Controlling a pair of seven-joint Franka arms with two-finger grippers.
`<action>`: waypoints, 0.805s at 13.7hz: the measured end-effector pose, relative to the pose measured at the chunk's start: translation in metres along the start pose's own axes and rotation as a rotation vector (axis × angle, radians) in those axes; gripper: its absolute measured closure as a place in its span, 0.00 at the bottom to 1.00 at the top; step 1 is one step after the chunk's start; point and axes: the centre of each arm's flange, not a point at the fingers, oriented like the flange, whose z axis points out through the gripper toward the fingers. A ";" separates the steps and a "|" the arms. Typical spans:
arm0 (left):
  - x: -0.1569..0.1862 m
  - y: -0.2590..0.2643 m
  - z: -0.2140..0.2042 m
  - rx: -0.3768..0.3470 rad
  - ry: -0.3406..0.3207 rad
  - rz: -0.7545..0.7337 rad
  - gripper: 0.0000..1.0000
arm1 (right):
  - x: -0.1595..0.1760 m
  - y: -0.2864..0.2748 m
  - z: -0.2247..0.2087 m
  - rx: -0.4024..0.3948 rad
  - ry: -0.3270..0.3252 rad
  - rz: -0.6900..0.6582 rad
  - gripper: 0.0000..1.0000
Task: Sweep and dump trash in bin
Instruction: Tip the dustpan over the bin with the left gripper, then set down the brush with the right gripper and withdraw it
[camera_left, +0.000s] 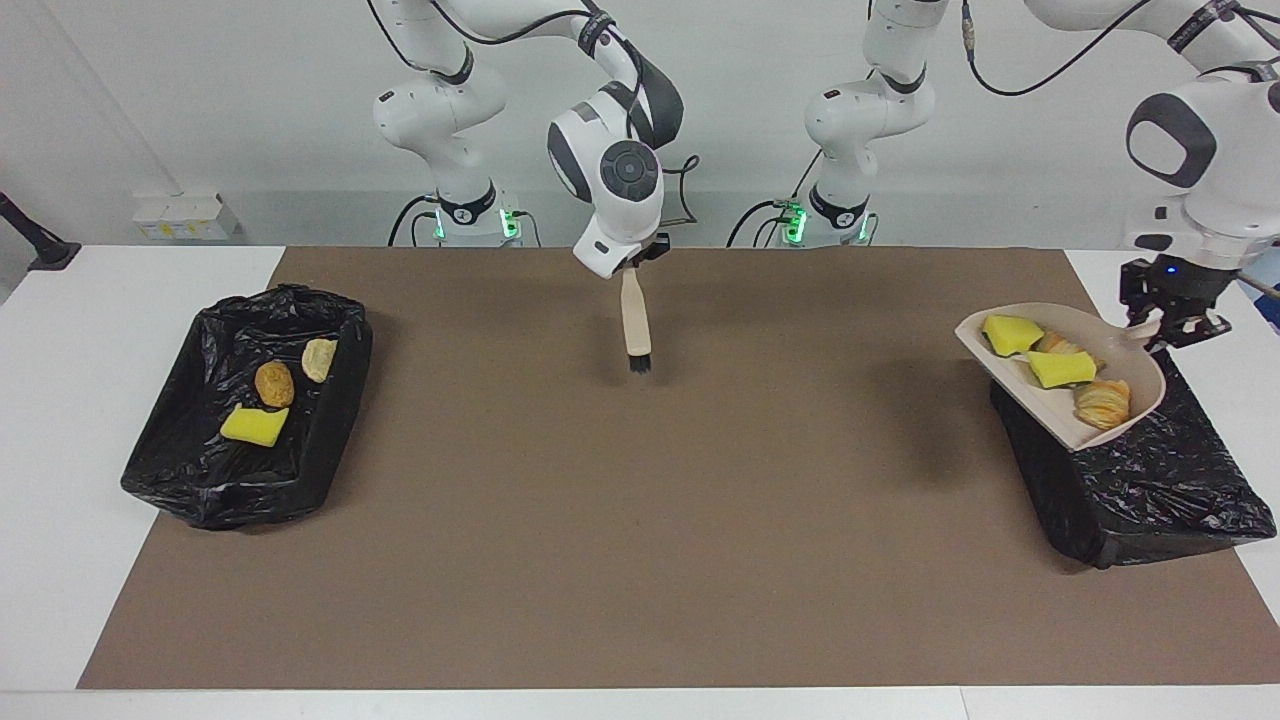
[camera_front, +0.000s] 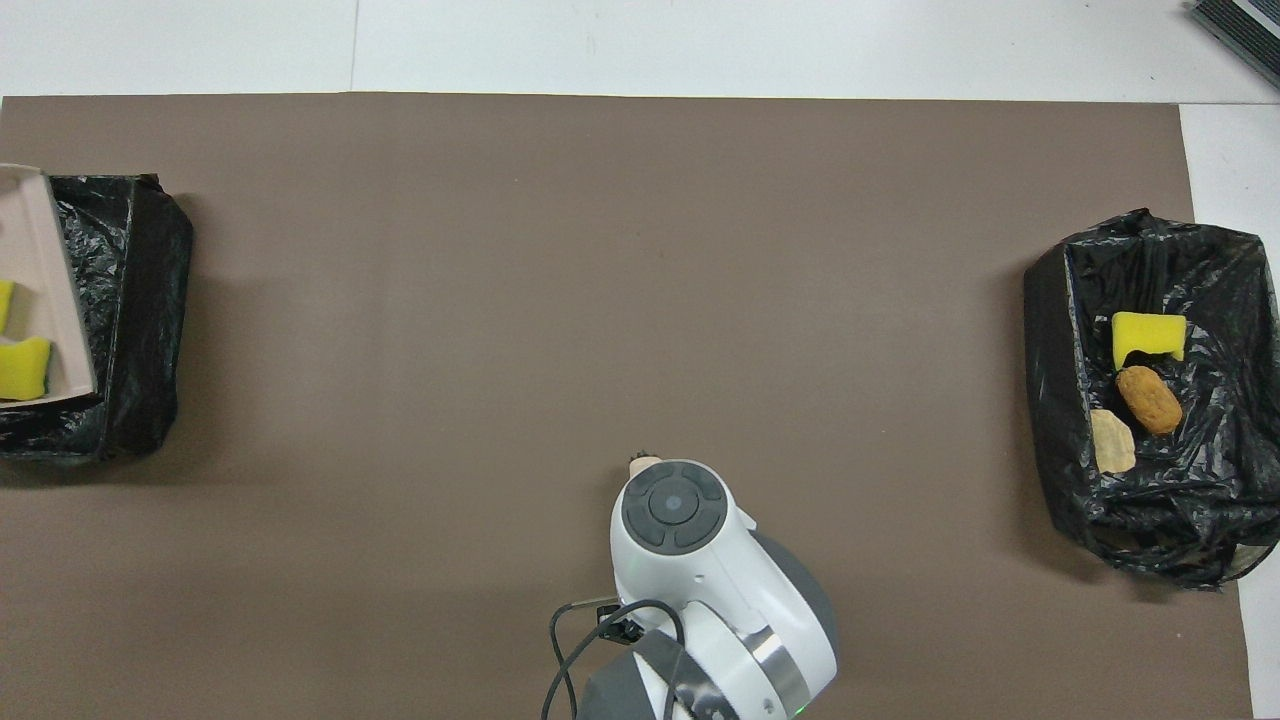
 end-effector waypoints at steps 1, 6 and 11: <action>-0.012 -0.009 0.008 0.008 -0.051 0.017 0.68 | -0.003 -0.003 0.011 -0.005 0.007 0.002 0.74; -0.016 -0.029 0.019 0.019 -0.352 0.140 0.68 | -0.008 -0.007 0.034 -0.009 0.026 -0.007 0.74; -0.003 -0.033 0.019 -0.005 -0.489 0.189 0.68 | 0.011 0.007 -0.012 0.026 0.054 0.023 0.23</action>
